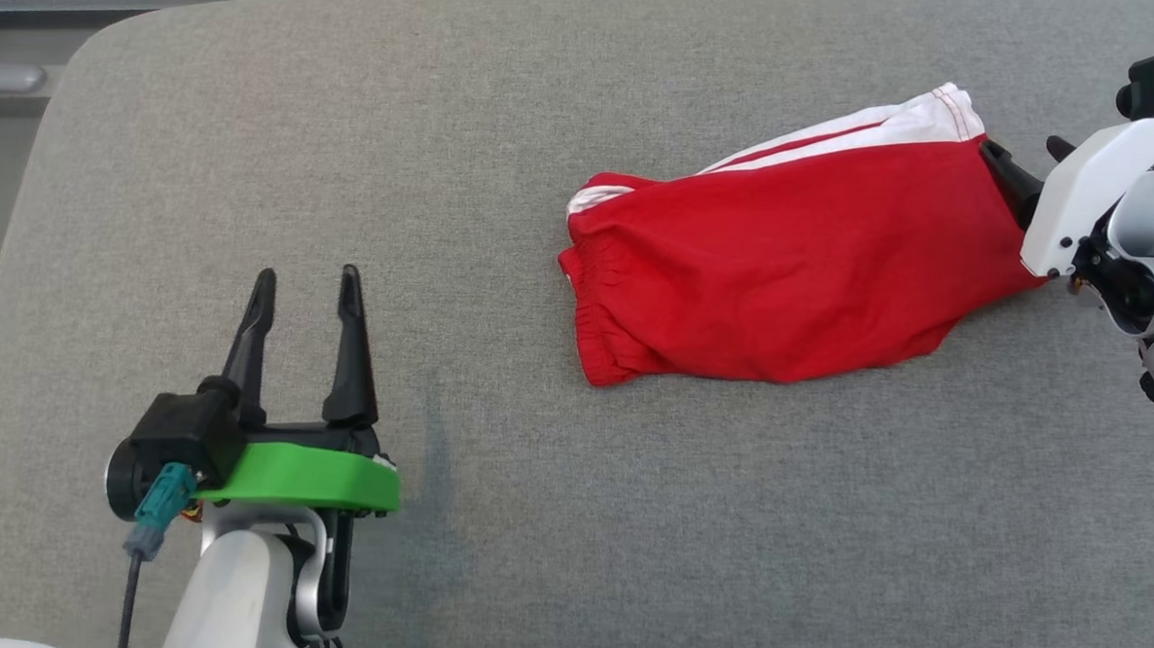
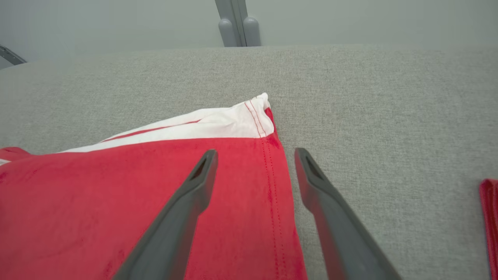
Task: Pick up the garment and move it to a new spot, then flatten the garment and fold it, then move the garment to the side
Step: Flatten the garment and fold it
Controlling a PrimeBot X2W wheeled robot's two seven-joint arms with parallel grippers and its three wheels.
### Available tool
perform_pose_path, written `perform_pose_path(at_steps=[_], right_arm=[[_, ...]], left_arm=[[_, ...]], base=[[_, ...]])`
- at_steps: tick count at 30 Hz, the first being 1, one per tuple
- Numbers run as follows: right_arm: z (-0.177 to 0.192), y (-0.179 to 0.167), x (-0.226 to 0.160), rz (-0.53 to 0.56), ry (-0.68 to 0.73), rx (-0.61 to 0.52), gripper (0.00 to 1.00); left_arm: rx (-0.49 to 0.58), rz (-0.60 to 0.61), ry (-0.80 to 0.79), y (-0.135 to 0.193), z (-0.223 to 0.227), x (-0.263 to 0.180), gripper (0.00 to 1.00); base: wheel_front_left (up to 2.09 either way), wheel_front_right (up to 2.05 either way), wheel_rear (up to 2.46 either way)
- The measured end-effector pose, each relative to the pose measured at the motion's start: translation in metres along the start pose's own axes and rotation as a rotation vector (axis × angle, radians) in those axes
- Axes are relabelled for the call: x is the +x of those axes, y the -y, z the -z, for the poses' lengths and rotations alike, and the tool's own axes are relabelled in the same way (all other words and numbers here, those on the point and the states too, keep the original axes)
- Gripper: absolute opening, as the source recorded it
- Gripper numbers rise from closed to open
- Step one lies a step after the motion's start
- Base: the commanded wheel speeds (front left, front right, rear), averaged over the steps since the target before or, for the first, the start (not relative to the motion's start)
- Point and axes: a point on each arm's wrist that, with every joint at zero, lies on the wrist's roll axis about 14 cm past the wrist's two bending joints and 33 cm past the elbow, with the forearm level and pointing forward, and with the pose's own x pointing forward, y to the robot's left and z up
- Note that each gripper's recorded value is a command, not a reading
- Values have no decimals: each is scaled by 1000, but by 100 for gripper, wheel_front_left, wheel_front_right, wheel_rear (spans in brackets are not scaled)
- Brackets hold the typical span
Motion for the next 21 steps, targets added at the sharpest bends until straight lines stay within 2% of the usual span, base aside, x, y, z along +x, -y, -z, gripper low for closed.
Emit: perform_pose_path(at_steps=[8, 18, 19, 20, 21], right_arm=[[21, 18, 21, 68, -79, 57, 100], [61, 9, 46, 81, -254, 97, 100], [62, 6, 48, 75, -261, 107, 95], [62, 3, 50, 71, -264, 112, 31], [63, 1, 51, 65, -266, 112, 11]], left_arm=[[5, -103, -10, -37, 8, -8, 100], [15, -181, -36, -63, 17, -21, 100], [16, -185, -37, -65, 17, -22, 100], [17, -190, -38, -67, 17, -23, 100], [17, -194, -38, -68, 17, -23, 100]], base=[[0, 0, 0], [0, 0, 0], [0, 0, 0], [0, 0, 0], [0, 0, 0]])
